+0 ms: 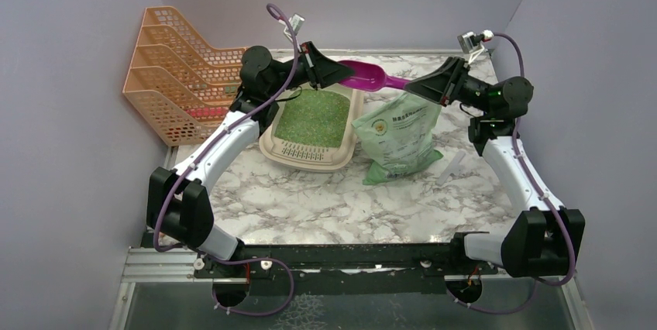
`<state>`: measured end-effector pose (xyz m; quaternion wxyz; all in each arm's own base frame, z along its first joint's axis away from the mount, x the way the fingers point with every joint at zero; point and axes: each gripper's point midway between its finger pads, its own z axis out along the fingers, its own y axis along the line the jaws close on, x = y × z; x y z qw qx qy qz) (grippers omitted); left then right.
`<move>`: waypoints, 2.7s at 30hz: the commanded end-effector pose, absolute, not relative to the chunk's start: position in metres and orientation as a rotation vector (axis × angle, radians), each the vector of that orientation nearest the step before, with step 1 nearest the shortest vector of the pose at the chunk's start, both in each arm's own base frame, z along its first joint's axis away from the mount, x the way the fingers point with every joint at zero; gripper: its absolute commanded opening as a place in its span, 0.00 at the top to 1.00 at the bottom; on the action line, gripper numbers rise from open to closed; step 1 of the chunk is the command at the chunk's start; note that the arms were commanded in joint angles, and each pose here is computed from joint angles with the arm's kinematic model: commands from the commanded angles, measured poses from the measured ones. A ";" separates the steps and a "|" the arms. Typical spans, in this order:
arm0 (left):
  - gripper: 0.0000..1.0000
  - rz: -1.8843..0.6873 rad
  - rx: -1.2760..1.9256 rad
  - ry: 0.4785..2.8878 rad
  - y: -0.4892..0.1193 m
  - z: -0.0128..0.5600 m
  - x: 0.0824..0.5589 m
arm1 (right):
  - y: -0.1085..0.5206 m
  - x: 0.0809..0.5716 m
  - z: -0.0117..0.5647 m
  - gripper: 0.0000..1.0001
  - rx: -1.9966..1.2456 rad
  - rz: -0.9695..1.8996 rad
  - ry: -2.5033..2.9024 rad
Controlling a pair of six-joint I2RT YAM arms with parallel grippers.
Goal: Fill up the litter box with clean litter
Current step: 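Adjust the spatula, then scoop the cat litter from the cat litter bag.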
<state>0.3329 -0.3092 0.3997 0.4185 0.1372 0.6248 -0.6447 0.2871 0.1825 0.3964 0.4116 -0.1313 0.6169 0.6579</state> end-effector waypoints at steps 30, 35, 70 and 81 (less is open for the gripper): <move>0.08 -1.077 1.028 1.971 -0.358 0.253 0.346 | 0.018 0.329 0.398 0.99 0.157 0.288 2.007; 0.06 -1.027 1.160 2.066 -0.373 0.219 0.344 | 0.008 0.311 0.398 0.99 0.178 0.214 2.020; 1.00 -0.012 1.666 1.436 -0.406 0.268 0.401 | 0.006 0.260 0.422 0.99 0.293 0.212 1.997; 1.00 -0.170 1.670 1.506 -0.405 0.257 0.374 | 0.044 0.224 0.392 0.99 0.302 0.455 2.160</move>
